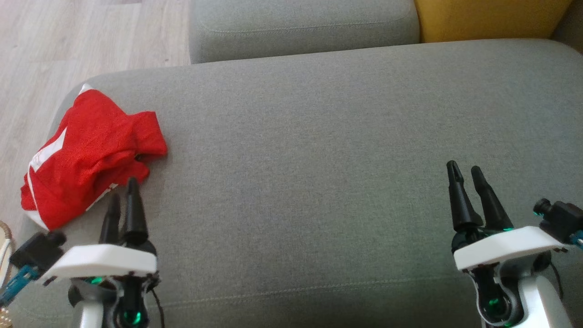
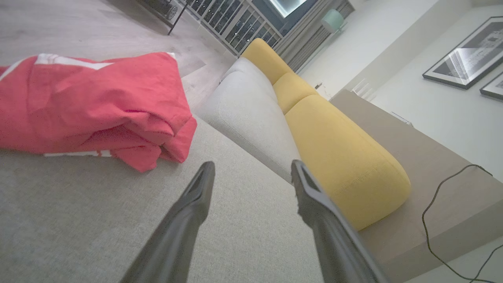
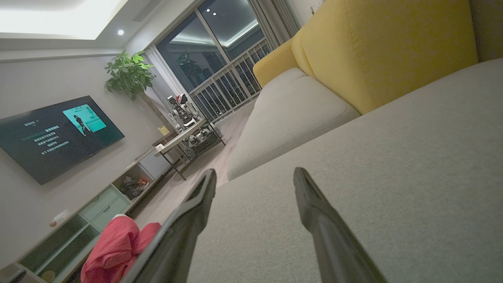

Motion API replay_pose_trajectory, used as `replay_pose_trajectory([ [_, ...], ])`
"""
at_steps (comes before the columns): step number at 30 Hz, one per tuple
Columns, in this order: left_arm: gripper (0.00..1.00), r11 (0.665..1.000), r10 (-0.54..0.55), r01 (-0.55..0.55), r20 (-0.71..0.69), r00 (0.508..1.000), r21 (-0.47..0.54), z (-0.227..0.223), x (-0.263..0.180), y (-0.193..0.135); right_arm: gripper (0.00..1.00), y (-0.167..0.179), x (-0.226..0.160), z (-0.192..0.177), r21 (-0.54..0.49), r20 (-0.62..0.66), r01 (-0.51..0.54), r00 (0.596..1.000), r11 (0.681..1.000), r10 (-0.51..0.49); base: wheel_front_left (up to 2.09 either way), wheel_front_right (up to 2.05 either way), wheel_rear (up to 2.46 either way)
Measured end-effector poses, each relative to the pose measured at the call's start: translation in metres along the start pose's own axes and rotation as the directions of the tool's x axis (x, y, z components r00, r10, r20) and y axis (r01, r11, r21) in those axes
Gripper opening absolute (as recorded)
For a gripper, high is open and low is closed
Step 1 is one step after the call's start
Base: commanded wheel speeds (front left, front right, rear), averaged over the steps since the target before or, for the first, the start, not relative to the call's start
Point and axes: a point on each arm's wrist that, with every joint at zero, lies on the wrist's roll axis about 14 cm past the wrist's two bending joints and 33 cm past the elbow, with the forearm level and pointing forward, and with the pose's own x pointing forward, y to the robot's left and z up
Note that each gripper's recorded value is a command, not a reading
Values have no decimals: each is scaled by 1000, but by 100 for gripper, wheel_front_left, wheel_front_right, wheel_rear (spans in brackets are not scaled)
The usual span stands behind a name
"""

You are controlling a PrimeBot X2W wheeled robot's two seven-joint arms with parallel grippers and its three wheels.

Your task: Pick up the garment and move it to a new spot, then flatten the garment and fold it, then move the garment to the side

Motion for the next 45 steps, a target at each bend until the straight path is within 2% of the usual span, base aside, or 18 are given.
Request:
replay_pose_trajectory([
  [7,100,993,-24,24,-6,1000,117,-5,0,-8,100,2,0,2,-89,11,-10,1000,996,11,0,0,0],
  [15,100,952,-53,60,-30,998,300,-13,-3,-16,100,7,-1,2,-211,14,-29,999,977,33,0,0,0],
  [28,100,835,-77,83,-34,996,544,-24,-9,-24,100,14,-3,5,-372,28,-55,997,927,70,0,0,0],
  [32,100,802,-91,93,-33,995,591,-28,-11,-27,100,13,-2,10,-388,47,-46,996,921,70,0,0,0],
  [40,100,730,-136,107,-10,991,675,-28,-13,-37,100,21,2,15,-483,62,-64,992,873,107,0,0,0],
  [45,100,677,-178,111,15,984,728,-24,-14,-46,100,25,2,12,-513,57,-78,990,855,125,0,0,0],
])
